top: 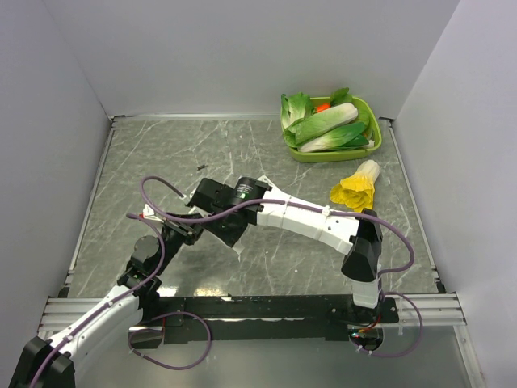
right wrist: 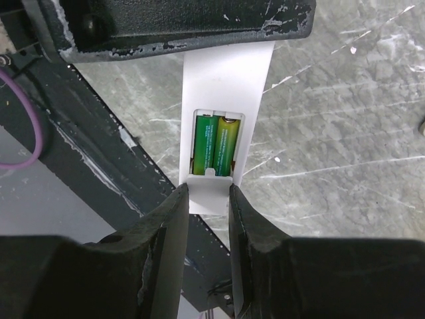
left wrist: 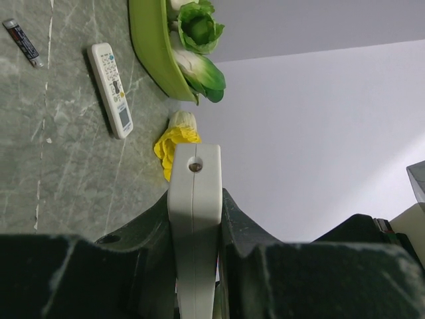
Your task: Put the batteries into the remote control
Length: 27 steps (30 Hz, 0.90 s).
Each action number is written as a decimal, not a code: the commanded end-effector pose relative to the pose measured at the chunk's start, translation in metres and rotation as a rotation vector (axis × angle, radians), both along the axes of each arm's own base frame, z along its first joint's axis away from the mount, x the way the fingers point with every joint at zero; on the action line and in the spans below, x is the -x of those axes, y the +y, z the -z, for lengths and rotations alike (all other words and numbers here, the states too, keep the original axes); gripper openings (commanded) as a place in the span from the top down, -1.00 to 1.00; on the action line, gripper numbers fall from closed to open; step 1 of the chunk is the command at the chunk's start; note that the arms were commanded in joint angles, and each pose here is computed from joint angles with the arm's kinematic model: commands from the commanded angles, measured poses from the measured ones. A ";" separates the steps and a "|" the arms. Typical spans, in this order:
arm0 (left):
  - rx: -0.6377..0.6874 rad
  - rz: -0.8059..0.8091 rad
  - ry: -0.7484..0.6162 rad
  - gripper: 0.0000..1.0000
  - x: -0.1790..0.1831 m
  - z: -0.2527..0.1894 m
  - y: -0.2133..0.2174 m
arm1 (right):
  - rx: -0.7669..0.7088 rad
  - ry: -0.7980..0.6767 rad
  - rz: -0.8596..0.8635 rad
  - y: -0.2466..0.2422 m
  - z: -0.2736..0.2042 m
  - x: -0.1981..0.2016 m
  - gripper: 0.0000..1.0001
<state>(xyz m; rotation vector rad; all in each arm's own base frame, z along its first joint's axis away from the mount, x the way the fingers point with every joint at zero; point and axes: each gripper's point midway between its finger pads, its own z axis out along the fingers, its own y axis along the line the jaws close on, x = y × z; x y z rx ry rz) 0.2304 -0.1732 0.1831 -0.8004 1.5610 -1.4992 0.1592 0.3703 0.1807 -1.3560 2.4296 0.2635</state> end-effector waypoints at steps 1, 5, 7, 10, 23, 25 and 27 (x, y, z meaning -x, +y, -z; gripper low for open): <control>0.022 0.021 0.037 0.96 0.014 0.039 0.003 | -0.068 -0.059 -0.002 0.005 -0.011 -0.012 0.79; 0.071 0.026 0.047 0.95 0.016 0.038 0.003 | -0.086 -0.076 0.009 0.008 -0.008 -0.016 0.85; 0.074 0.016 0.067 0.95 0.015 0.042 0.005 | -0.107 -0.093 0.016 0.009 -0.012 -0.019 0.87; 0.075 0.012 0.122 0.96 0.017 0.056 0.006 | -0.137 -0.112 0.029 0.011 -0.014 -0.021 0.92; 0.030 -0.061 0.149 0.96 0.011 0.071 0.017 | -0.222 -0.156 0.026 0.010 -0.011 -0.026 1.00; 0.022 -0.053 0.142 0.96 0.011 0.070 0.016 | -0.234 -0.160 0.026 0.011 -0.014 -0.027 1.00; -0.016 -0.060 0.146 0.96 0.010 0.075 0.017 | -0.241 -0.160 0.021 0.012 -0.017 -0.026 1.00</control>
